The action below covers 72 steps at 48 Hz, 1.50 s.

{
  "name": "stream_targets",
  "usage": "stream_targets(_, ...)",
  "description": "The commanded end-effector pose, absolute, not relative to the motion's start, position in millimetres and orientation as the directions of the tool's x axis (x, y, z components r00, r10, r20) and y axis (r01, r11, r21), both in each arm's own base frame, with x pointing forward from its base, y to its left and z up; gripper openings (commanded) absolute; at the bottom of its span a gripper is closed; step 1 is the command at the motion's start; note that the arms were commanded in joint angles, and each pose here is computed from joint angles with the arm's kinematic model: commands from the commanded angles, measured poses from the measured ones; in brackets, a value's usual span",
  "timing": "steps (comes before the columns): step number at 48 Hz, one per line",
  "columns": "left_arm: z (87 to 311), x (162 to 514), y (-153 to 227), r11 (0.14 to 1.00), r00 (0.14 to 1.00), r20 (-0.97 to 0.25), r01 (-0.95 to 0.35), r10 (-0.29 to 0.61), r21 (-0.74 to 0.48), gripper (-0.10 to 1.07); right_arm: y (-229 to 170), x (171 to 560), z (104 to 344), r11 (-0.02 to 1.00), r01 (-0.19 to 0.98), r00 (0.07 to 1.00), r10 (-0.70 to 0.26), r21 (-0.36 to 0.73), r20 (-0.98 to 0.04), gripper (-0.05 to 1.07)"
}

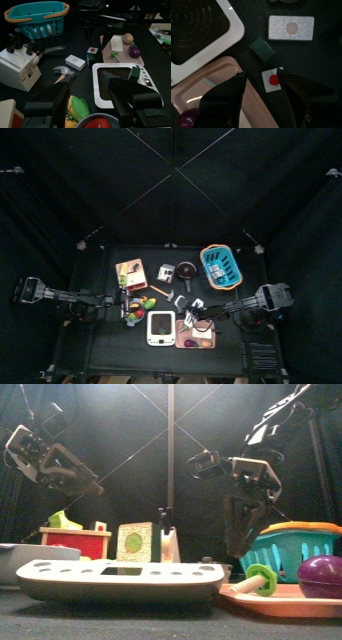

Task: Grab green sushi piece on stove

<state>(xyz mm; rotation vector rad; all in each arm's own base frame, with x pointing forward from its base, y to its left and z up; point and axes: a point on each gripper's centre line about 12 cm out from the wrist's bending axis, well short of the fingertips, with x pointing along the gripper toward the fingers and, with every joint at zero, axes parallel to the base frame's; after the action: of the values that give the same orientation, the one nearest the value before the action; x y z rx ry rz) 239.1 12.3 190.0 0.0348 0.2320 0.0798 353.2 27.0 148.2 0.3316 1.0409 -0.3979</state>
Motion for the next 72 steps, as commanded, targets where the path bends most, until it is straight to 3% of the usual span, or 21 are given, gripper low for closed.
stream_targets(1, 193, 241, 11, 0.996, 0.973, -0.216, -0.071, 0.079, 0.047, 0.87, 39, 367, 174, 0.898, 0.423, 0.528, -0.134, 0.123, -0.838, 0.85)
stream_targets(6, 191, 241, 7, 0.997, 0.972, -0.230, -0.036, 0.052, 0.074, 0.87, 51, 376, 182, 0.916, 0.383, 0.558, -0.126, 0.119, -0.820, 0.85)
stream_targets(14, 192, 247, -31, 0.965, 0.953, -0.272, 0.186, -0.132, 0.184, 0.87, 52, 381, 190, 0.921, 0.368, 0.588, -0.124, 0.129, -0.799, 0.85)
stream_targets(19, 194, 254, -43, 0.947, 0.940, -0.290, 0.247, -0.182, 0.206, 0.87, 54, 386, 196, 0.939, 0.314, 0.643, -0.102, 0.140, -0.759, 0.85)
stream_targets(38, 184, 299, -64, 0.958, 0.913, -0.358, 0.256, -0.196, 0.129, 0.87, 9, 372, 182, 0.957, 0.283, 0.678, -0.148, 0.070, -0.720, 0.85)
stream_targets(50, 172, 331, -74, 0.958, 0.896, -0.398, 0.262, -0.197, 0.114, 0.87, -8, 330, 188, 0.953, 0.303, 0.661, -0.213, -0.003, -0.720, 0.85)
stream_targets(60, 178, 344, -85, 0.972, 0.903, -0.384, 0.231, -0.194, 0.050, 0.87, -4, 308, 187, 0.966, 0.257, 0.698, -0.166, 0.027, -0.697, 0.85)
stream_targets(72, 168, 352, -99, 0.976, 0.867, -0.456, 0.217, -0.202, -0.020, 0.87, -1, 306, 186, 0.979, 0.203, 0.726, -0.131, 0.030, -0.675, 0.85)
